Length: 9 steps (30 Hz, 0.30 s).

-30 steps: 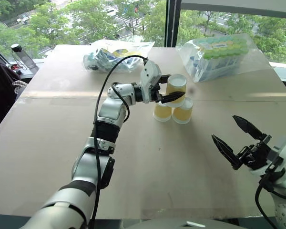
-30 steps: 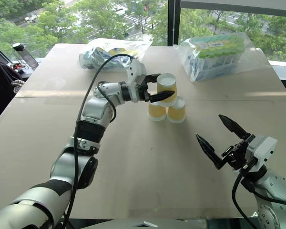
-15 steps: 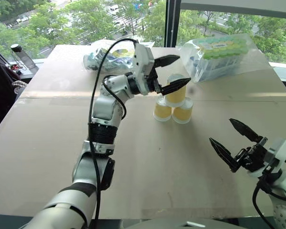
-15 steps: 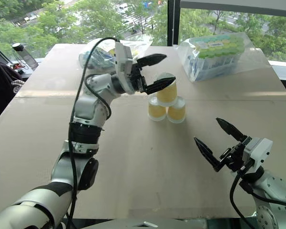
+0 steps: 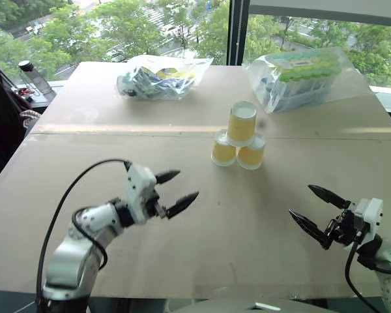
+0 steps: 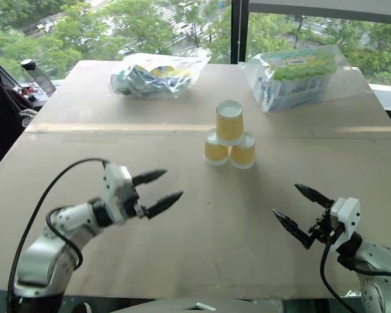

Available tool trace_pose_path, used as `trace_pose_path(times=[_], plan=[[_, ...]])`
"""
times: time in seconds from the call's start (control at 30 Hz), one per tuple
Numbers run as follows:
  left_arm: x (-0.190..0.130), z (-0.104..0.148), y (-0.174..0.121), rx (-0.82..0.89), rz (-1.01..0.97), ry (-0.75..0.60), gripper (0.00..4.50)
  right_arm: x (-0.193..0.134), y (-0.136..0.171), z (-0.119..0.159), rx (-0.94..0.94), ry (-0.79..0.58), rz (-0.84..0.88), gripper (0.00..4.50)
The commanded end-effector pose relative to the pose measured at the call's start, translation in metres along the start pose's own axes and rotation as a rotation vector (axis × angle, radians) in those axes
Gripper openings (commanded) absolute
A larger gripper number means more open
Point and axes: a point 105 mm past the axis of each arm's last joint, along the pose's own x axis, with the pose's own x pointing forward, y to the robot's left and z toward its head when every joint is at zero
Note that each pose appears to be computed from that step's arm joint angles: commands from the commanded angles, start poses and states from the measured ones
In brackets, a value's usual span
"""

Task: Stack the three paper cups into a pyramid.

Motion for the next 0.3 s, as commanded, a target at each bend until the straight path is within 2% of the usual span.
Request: trace_pose_path(times=[0.03,0.13,0.3], plan=[[0.0,-0.017,-0.004,0.086,0.105,0.044,4.39,-0.012,-0.006,-0.011,-0.01,0.021,0.003,4.5],[-0.003,-0.042,-0.012,0.069,0.136,0.102,4.39,-0.016,-0.008,-0.019,-0.018,0.043,0.016,4.5],[-0.006,-0.048,-0.013,0.078,0.151,0.107,4.39,-0.013,-0.011,-0.017,-0.024,0.037,0.031,4.5]])
